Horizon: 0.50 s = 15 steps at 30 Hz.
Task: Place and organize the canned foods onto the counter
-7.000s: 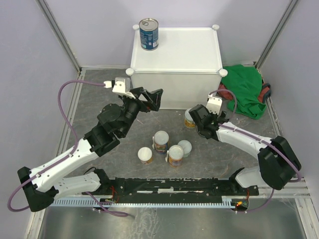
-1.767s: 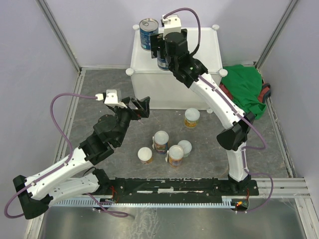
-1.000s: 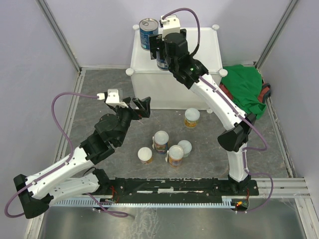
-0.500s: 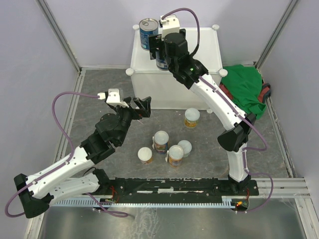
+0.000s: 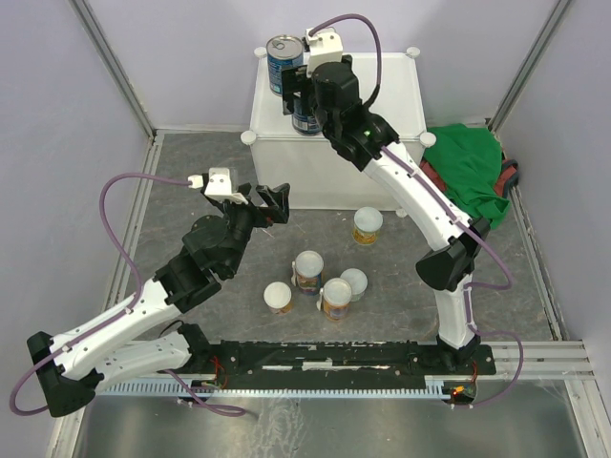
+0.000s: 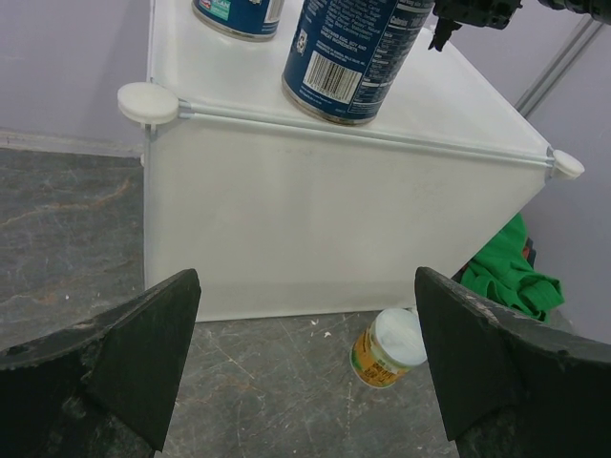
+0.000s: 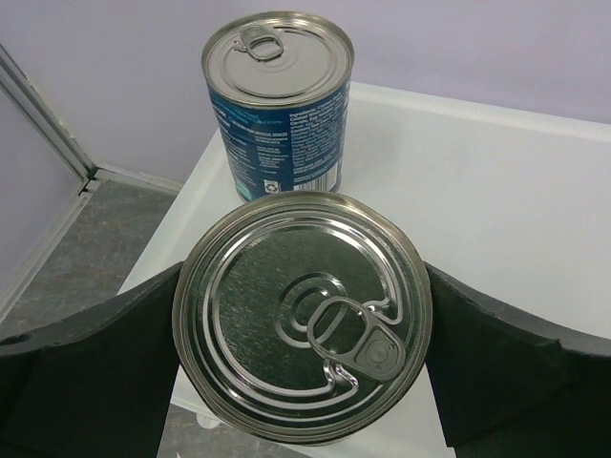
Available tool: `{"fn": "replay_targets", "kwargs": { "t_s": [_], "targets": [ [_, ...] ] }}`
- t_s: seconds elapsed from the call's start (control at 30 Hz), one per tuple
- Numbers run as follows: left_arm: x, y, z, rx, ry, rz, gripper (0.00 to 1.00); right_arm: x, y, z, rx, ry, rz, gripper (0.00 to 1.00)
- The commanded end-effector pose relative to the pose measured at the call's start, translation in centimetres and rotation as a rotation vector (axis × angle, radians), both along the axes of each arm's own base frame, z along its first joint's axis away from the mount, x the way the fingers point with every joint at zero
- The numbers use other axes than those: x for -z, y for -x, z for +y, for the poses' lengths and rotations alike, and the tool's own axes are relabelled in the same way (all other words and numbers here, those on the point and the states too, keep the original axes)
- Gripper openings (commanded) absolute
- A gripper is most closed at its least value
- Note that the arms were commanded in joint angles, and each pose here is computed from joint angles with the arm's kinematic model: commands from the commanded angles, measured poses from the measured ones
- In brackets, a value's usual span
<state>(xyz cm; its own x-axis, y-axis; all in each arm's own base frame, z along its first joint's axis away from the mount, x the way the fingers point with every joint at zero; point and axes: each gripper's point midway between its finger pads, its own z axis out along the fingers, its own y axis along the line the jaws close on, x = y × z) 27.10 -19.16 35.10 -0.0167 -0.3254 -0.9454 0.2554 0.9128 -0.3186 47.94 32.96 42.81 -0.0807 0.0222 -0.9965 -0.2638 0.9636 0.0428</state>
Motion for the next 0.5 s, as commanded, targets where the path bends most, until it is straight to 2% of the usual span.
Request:
{"fn": "replay_targets", "kwargs": {
  "t_s": [0.0,0.47],
  "targets": [
    [-2.6,0.2,0.3,0.0,0.009,-0.056,0.99,-8.1,1.7,0.5,-0.041,-0.176,-0.178,0.99],
    [-2.3,0.0,0.3,-0.007,0.0,-0.055,0.99,-6.9,0.6,0.9,-0.025,-0.135,-0.174,0.99]
  ]
}}
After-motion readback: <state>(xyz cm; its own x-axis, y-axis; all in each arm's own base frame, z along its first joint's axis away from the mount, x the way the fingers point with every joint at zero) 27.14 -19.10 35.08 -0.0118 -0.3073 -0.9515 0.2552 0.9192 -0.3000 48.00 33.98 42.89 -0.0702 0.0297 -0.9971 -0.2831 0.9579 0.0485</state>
